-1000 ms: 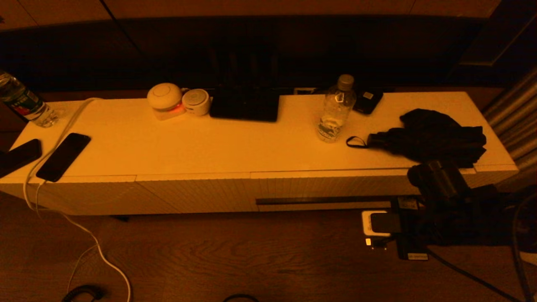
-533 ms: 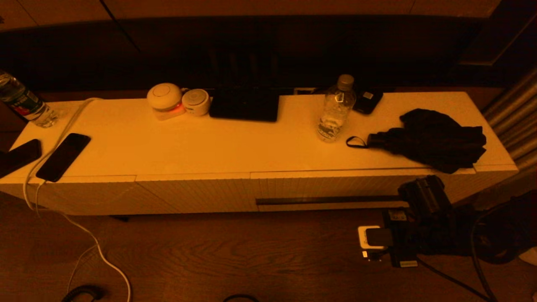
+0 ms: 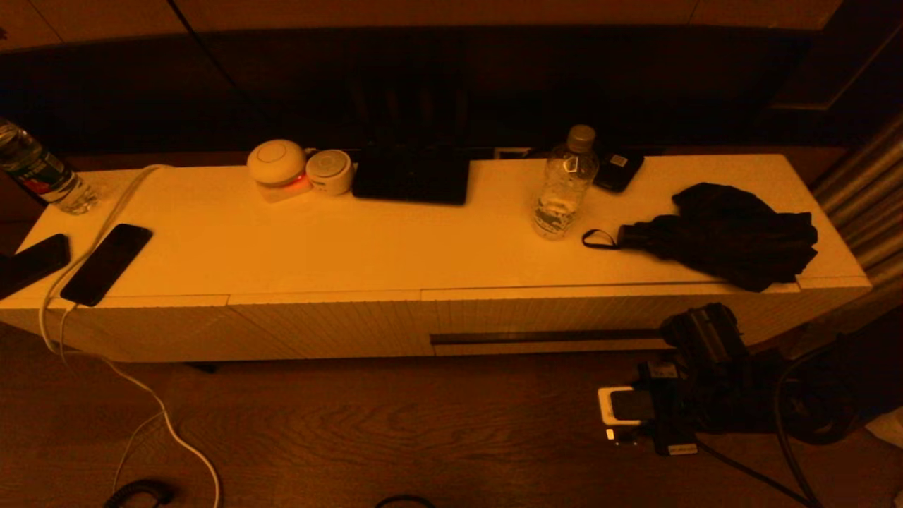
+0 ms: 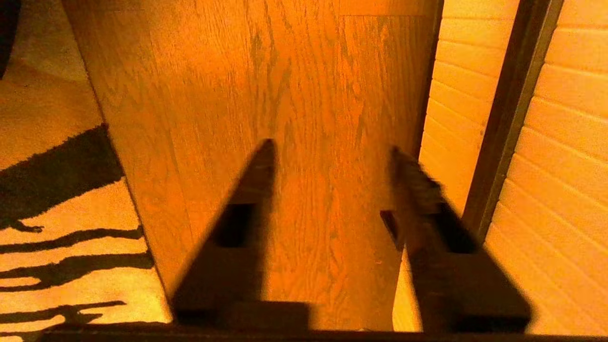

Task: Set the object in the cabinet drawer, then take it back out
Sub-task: Open the drawer

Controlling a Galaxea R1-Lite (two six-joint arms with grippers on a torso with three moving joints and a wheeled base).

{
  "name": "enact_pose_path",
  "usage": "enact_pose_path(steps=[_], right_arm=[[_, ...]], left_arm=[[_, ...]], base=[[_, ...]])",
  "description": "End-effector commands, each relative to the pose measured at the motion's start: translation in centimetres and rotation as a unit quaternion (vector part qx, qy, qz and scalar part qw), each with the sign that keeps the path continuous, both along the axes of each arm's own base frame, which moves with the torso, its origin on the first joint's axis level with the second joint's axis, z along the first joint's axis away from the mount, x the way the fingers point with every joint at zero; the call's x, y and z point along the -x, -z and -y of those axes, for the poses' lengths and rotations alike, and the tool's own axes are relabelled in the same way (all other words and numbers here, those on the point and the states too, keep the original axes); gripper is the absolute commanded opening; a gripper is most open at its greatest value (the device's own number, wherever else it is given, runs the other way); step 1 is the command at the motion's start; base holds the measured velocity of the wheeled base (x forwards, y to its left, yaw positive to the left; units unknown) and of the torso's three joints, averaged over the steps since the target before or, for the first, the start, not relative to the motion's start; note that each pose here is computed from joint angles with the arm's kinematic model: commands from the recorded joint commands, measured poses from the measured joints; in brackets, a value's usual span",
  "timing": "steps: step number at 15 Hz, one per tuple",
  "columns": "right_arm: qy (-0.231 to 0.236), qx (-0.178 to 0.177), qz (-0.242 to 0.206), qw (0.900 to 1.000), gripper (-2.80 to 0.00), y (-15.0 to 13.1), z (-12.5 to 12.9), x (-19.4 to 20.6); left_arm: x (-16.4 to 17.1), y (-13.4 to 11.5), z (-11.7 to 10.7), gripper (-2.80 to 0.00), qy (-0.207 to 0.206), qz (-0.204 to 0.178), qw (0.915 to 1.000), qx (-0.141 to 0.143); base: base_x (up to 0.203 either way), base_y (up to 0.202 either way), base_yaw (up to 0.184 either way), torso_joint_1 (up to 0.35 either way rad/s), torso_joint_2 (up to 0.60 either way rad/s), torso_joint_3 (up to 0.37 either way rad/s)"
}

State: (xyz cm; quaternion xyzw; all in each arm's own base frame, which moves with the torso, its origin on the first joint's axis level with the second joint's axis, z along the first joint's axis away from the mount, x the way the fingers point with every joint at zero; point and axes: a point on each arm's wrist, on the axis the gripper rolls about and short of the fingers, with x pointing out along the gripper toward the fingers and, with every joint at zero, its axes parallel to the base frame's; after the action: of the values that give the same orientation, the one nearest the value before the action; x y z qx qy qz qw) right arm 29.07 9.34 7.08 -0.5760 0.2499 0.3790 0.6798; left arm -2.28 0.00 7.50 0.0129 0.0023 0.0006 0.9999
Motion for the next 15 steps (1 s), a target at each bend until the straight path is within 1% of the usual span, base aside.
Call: enact_pose_path(steps=[1,6,9,15], right_arm=[[-0.002,0.002,-0.001,1.0,0.0,0.2,0.0,-0.1],[-0.006,-0.007,-0.007,1.0,0.0,0.8,-0.2,-1.4],[-0.002,-0.004,-0.015,1.0,0.0,1.2,0.0,-2.2],[0.003,-0.004,-0.012,1.0,0.0,2.4,0.2,-4.5]], left_arm=[[0.0,0.0,0.0,-2.8,0.0,0.0,1.0,0.0],[0.0,0.0,0.0,-2.8,0.0,0.0,1.0,0.0],[0.0,0.0,0.0,-2.8,0.0,0.0,1.0,0.0],[0.0,0.0,0.0,-2.8,0.0,0.0,1.0,0.0]], base=[[0.0,0.0,0.0,0.0,0.0,0.0],[0.0,0.0,0.0,0.0,0.0,0.0],[0.0,0.0,0.0,0.0,0.0,0.0],[0.0,0.0,0.0,0.0,0.0,0.0]])
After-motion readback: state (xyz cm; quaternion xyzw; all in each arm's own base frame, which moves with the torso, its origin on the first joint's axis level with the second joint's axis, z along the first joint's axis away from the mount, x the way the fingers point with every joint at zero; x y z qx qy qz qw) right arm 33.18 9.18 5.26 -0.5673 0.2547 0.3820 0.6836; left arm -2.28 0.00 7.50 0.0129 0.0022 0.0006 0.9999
